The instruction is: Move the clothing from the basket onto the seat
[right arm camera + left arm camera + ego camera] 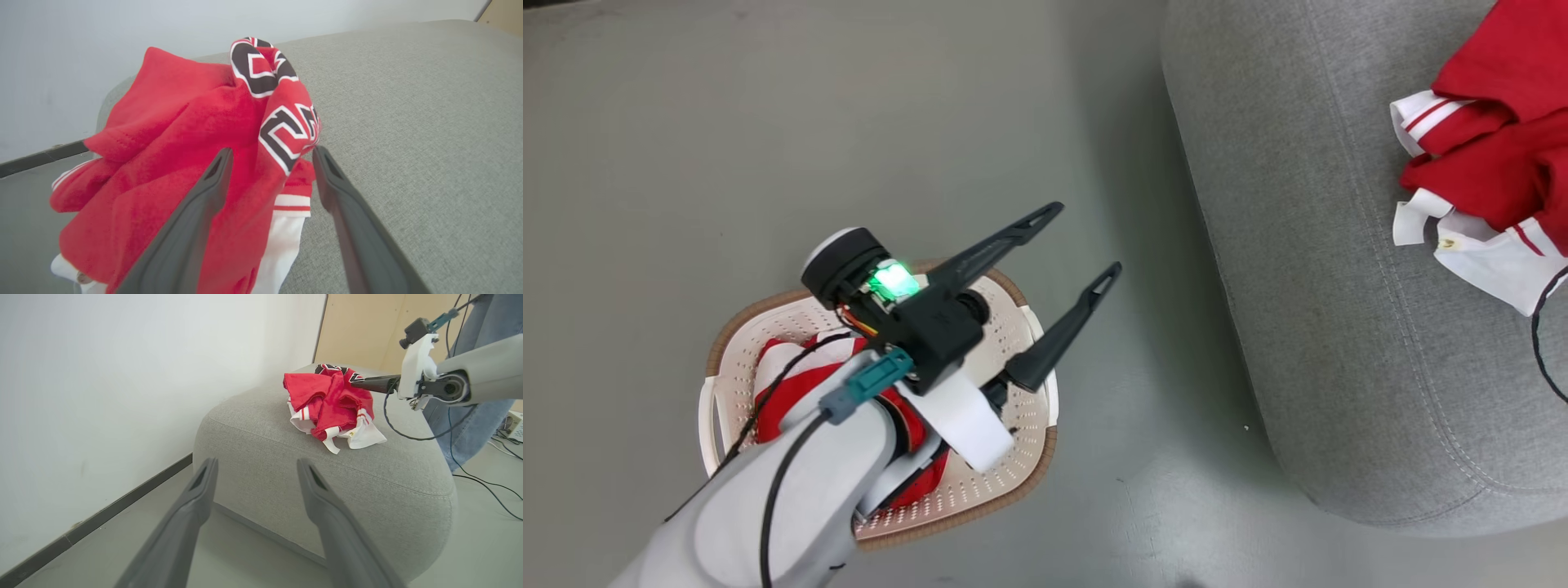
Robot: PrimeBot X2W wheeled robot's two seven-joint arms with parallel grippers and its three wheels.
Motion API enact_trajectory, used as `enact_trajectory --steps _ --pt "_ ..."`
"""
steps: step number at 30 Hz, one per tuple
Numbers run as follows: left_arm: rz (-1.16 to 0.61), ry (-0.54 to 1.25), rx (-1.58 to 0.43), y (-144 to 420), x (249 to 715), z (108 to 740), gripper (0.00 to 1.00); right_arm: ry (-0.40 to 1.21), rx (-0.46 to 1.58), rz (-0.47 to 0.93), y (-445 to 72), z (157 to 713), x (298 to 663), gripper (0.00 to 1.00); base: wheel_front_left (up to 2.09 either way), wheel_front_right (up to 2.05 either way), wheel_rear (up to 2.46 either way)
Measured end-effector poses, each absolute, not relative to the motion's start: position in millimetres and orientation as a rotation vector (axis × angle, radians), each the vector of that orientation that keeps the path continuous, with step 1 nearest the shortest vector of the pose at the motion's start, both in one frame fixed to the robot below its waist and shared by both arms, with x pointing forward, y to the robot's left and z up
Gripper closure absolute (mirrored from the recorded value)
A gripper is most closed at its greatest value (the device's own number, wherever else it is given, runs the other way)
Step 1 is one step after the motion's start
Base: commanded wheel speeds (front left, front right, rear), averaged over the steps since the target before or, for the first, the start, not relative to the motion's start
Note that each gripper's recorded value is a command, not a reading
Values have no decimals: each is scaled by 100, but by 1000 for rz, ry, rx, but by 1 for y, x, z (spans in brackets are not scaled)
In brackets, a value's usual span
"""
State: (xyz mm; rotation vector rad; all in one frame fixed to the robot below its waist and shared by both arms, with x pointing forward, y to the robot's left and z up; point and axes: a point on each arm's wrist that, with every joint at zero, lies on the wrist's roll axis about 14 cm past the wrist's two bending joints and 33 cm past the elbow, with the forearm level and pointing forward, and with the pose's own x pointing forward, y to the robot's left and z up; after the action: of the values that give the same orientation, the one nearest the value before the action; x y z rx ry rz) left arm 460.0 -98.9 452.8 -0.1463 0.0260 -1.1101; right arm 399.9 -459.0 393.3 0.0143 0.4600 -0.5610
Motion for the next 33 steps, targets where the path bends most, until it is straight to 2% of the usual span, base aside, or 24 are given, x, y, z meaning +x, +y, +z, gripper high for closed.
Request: enact_trajectory --steps 6,12,24,33 --pt "-1060 18 -146 -91 470 456 0 431 -28 -534 -461 408 397 0 0 0 0" --pt "-996 11 -149 -81 479 459 0 349 -67 -462 -451 433 415 0 0 0 0" --pt "-834 18 -139 -49 492 463 0 190 -96 -284 -401 477 456 0 0 0 0" --pt "-654 23 -126 -9 497 467 0 61 -79 -122 -340 510 492 0 0 0 0"
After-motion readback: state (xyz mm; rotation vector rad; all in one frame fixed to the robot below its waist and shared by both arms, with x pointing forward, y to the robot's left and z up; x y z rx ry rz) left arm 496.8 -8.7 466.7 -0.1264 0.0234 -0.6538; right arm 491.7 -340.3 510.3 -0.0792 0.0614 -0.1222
